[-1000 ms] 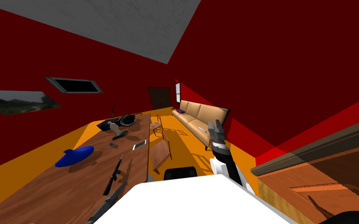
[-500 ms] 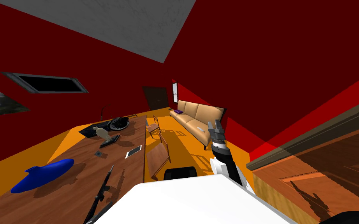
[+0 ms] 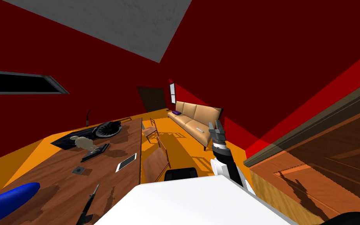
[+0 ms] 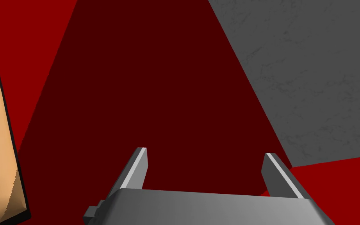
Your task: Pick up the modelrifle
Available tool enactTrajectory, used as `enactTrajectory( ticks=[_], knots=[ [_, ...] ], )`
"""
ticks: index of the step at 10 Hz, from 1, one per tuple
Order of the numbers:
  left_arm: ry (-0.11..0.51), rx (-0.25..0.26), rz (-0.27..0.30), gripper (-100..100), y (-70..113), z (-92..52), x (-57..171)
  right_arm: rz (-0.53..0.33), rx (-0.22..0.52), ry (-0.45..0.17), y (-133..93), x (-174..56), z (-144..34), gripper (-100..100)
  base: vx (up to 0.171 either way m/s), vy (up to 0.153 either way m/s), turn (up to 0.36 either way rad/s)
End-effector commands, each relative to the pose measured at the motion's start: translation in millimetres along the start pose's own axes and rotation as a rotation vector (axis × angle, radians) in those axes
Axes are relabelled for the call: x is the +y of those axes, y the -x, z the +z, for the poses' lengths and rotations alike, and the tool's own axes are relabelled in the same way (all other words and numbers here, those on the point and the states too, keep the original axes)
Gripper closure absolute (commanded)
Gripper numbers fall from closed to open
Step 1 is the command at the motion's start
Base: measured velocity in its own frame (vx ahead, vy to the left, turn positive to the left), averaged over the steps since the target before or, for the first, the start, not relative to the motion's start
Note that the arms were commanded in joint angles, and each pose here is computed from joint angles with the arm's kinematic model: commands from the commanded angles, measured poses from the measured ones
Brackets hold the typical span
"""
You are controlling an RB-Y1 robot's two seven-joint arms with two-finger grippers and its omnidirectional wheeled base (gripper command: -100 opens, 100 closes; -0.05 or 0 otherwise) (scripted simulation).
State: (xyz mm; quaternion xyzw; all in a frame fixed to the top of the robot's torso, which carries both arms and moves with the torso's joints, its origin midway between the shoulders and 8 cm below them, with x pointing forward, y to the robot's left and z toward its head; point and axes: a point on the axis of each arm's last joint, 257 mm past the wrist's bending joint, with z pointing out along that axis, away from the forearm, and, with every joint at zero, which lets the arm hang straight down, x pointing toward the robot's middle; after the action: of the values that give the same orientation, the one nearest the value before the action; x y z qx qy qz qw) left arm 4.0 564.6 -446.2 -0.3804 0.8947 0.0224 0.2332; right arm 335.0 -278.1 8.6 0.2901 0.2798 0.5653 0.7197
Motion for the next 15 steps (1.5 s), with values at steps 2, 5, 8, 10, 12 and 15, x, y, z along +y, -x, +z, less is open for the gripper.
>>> enactTrajectory(
  ticks=[2, 5, 8, 10, 12, 15],
  knots=[
    [0.048, 0.017, 0.063, -100, 12.9, -4.5, 21.4, 0.000, 0.000, 0.000, 0.0, 0.0, 0.0, 0, 0.090, 0.060, -0.097],
    [0.082, 0.032, 0.122, -100, 23.9, -7.4, 35.6, 0.000, 0.000, 0.000, 0.0, 0.0, 0.0, 0, 0.025, 0.027, -0.053],
    [0.084, 0.033, 0.124, -100, 24.2, -7.5, 36.0, 0.000, 0.000, 0.000, 0.0, 0.0, 0.0, 0, -0.004, 0.007, -0.019],
    [0.084, 0.033, 0.124, -100, 24.2, -7.5, 36.0, 0.000, 0.000, 0.000, 0.0, 0.0, 0.0, 0, 0.000, 0.000, 0.000],
    [0.084, 0.033, 0.124, -100, 24.2, -7.5, 36.0, 0.000, 0.000, 0.000, 0.0, 0.0, 0.0, 0, 0.000, 0.000, 0.000],
    [0.084, 0.033, 0.124, -100, 24.2, -7.5, 36.0, 0.000, 0.000, 0.000, 0.0, 0.0, 0.0, 0, 0.003, -0.004, 0.012]
  ],
)
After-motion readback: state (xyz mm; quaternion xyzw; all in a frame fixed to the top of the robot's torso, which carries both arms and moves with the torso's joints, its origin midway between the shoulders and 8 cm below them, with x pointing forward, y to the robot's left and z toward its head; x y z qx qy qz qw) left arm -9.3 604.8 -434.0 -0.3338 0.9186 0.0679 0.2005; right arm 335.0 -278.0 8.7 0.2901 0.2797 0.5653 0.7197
